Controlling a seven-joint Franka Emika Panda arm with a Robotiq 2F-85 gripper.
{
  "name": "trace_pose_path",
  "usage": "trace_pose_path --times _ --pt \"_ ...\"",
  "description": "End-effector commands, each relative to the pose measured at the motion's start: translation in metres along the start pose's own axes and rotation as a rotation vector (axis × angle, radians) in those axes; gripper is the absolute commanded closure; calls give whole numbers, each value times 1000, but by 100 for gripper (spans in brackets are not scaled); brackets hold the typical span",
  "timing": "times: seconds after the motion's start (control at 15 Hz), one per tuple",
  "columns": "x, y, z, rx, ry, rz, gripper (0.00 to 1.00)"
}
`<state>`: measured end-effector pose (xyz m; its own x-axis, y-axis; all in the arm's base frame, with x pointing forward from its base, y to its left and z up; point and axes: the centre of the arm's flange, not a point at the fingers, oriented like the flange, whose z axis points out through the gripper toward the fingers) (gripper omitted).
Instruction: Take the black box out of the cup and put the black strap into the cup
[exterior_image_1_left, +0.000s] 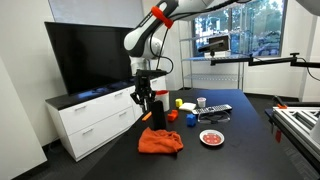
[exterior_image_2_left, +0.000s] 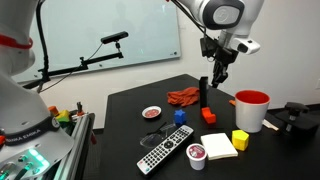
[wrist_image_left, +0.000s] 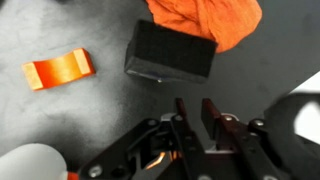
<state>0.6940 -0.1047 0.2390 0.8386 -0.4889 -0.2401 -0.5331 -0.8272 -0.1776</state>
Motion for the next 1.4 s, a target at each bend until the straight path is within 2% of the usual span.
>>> trace_pose_path --times 0.0,0.27,0.4,0.8,0.93,1.2,1.33 --pt "-19 -14 -52 -32 88 -114 44" --pt "-41 -23 -96 -95 172 -275 14" --pt "-48 -22 -104 -130 184 -352 1" --pt "-70 -11 -78 -208 142 -517 0" --pt "-77 -9 -69 -210 134 -582 0" --pt "-95 -5 -60 -205 48 -763 0" --pt "-101 -2 -58 -217 32 -844 0"
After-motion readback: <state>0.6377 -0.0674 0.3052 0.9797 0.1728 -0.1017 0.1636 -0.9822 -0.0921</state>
